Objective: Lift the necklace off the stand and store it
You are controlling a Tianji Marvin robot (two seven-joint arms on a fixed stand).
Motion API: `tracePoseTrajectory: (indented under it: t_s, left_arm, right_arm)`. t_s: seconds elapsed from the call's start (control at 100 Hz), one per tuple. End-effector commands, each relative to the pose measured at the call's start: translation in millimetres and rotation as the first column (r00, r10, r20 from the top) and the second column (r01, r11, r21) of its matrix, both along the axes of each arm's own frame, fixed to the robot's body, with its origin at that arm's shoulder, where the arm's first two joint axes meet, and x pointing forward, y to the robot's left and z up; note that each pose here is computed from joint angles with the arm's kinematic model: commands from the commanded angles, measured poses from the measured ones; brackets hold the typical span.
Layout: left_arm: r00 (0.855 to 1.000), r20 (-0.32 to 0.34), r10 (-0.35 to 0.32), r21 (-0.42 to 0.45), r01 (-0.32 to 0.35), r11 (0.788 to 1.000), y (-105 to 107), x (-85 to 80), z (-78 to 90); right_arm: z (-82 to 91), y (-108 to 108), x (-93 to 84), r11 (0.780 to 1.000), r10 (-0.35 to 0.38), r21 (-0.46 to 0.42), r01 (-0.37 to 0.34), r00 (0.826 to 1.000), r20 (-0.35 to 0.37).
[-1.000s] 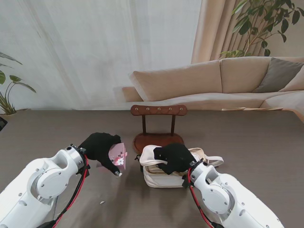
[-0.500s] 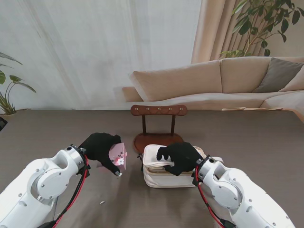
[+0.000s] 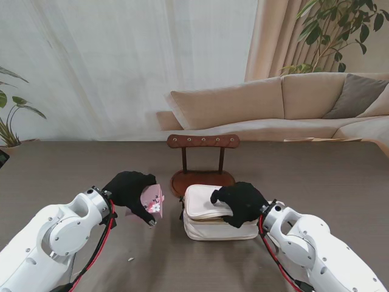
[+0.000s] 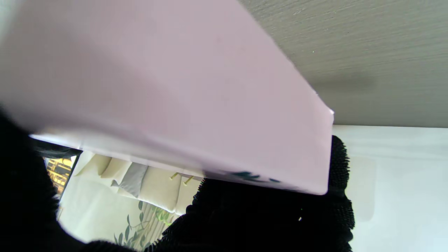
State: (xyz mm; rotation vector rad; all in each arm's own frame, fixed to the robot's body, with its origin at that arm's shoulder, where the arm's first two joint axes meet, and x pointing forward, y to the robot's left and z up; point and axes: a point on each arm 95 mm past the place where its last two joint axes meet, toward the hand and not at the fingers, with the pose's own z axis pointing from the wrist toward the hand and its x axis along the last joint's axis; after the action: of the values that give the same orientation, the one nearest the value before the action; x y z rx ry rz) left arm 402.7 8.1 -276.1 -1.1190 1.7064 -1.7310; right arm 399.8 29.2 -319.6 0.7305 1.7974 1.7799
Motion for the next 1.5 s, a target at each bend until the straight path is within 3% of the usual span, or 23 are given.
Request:
tracePoseTrajectory:
  t_s: [0.0,0.27,0.54,0.88,1.1,1.49]
  left_arm:
    - [1.0,-0.014,-0.004,0.001,0.004,1.0,-2.6,-1.9,-2.5]
    - [1.0,-0.001,-0.013,0.003,0.013,1.0,-2.8,-2.8,1.0]
    - [1.0,0.005,-0.02,0.006,0.02,1.0,-3.4,-2.4,2.7]
    - [0.999,0.014,-0.042,0.002,0.042,0.999,-7.9,0.3,5.1]
    - [0.997,0.026,-0.068,0.002,0.067,0.998,-14.5,2.2,10.5]
    - [0.992,0.043,-0.119,-0.008,0.12,0.993,-29.7,5.4,17.7]
  right_arm:
    - [-4.4,-3.0,-0.9,1.0,-0.003,-0.017,0.003,1.0,-0.003]
    - [6.3,-4.2,4.5,1.0,-0.013,-0.004,0.013,0.999,0.037]
    - [33.5,7.6,15.3,0.997,-0.042,0.068,0.04,0.999,0.022]
    - [63.0,15.5,39.8,0.993,-0.096,0.072,0.095,0.995,0.002]
    - [72.0,19.4,55.3,0.989,-0.133,0.058,0.136,0.99,-0.052]
    - [67.5,21.0,73.9,0.98,-0.187,0.039,0.196,0.967,-0.176]
